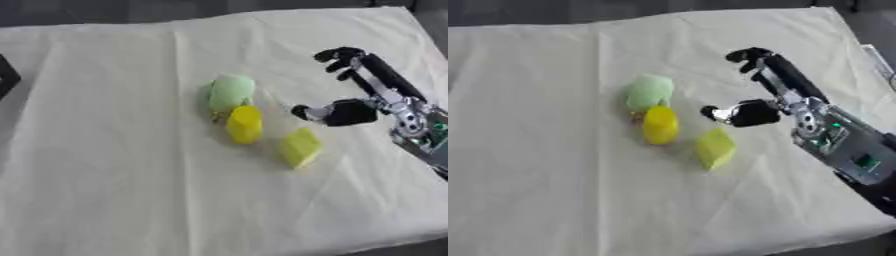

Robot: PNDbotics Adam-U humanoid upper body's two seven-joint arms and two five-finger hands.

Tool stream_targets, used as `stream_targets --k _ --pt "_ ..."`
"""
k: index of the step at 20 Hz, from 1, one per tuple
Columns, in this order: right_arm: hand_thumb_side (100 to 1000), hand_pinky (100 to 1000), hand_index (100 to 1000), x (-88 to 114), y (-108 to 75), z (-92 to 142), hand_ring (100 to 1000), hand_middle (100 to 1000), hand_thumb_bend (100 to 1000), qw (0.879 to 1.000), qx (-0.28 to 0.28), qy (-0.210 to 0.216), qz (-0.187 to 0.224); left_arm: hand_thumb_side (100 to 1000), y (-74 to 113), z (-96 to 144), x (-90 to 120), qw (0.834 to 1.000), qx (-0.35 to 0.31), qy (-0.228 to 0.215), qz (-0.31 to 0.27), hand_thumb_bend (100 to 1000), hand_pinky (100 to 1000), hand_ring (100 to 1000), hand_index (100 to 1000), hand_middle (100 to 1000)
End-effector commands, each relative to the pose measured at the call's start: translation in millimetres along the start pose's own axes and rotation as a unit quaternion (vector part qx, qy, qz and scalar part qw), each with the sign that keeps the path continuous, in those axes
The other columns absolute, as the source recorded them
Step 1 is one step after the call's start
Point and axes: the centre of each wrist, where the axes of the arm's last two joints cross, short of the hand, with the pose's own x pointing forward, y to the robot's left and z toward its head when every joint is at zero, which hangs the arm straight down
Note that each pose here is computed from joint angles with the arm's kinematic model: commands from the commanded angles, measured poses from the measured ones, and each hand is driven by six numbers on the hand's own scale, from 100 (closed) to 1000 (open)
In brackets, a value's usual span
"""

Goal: Pick up the objects with one hand, pass them to the other hand, and then place them into the box on the other side of the table.

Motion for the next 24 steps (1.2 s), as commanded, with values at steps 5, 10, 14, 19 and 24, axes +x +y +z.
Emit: stream_targets --k 5,10,14,19,24 --pt "340 909 884 17.0 -21.8 -9.0 858 851 634 0.994 0.072 -0.038 0.077 642 19.9 -10.9 10.6 0.999 0.022 -0.024 -0.016 208 825 678 755 739" --pt "320 993 917 16.9 -24.2 -9.4 897 872 602 0.967 0.189 -0.081 0.153 643 34.4 -10.9 6.6 0.998 0.048 -0.019 -0.028 213 824 675 754 736" --pt "217 1000 926 17.2 -23.7 -9.6 922 881 535 0.938 0.270 -0.109 0.190 645 34.6 -10.8 6.0 0.998 0.051 -0.017 -0.028 209 824 675 753 736" --pt "168 1000 927 16.9 -23.1 -9.5 934 885 510 0.900 0.353 -0.125 0.221 650 35.0 -10.9 5.7 0.998 0.052 -0.015 -0.027 206 825 674 752 735" --pt "162 1000 927 18.7 -26.3 -11.1 929 882 500 0.891 0.370 -0.131 0.229 655 35.5 -9.9 3.9 0.998 0.053 -0.011 -0.026 203 826 674 751 735"
